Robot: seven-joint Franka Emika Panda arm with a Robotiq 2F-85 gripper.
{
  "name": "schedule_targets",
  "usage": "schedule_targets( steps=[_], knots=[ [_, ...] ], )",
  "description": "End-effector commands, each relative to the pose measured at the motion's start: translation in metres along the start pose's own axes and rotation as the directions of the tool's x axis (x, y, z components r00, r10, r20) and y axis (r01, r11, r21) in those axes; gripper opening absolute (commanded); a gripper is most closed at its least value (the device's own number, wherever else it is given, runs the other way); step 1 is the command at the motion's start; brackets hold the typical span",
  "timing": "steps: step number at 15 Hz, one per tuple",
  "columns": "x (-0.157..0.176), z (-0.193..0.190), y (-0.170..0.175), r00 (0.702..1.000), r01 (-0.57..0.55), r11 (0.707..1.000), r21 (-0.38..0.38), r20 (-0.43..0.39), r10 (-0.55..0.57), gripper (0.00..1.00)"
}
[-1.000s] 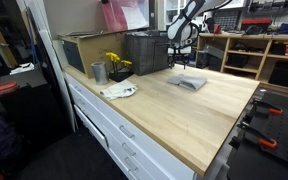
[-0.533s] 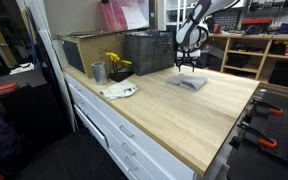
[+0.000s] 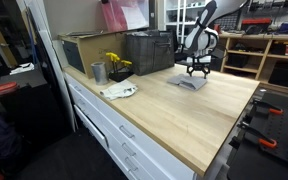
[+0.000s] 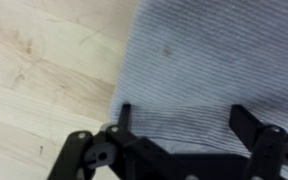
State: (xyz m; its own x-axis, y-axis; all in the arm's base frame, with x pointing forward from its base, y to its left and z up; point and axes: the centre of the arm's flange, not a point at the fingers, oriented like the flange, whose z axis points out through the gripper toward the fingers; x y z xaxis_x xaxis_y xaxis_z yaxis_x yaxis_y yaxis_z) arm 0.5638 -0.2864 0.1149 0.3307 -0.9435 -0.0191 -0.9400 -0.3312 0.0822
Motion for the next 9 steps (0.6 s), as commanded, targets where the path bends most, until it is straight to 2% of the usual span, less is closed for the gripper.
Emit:
schedule_targets(
  steps=[1,3,4,9],
  knots=[
    [-0.004,-0.004,0.044,0.995,-0.093,0.996,0.001,0.03,0.093,1.0],
    [-0.004,0.004,0.059,0.99,-0.127,0.992,0.003,0.06,0.126,1.0],
    [-0.006,0.008,0.063,0.987,-0.142,0.99,0.028,0.081,0.139,1.0],
    [-0.007,0.018,0.058,0.97,-0.23,0.968,0.105,0.107,0.219,1.0]
  ],
)
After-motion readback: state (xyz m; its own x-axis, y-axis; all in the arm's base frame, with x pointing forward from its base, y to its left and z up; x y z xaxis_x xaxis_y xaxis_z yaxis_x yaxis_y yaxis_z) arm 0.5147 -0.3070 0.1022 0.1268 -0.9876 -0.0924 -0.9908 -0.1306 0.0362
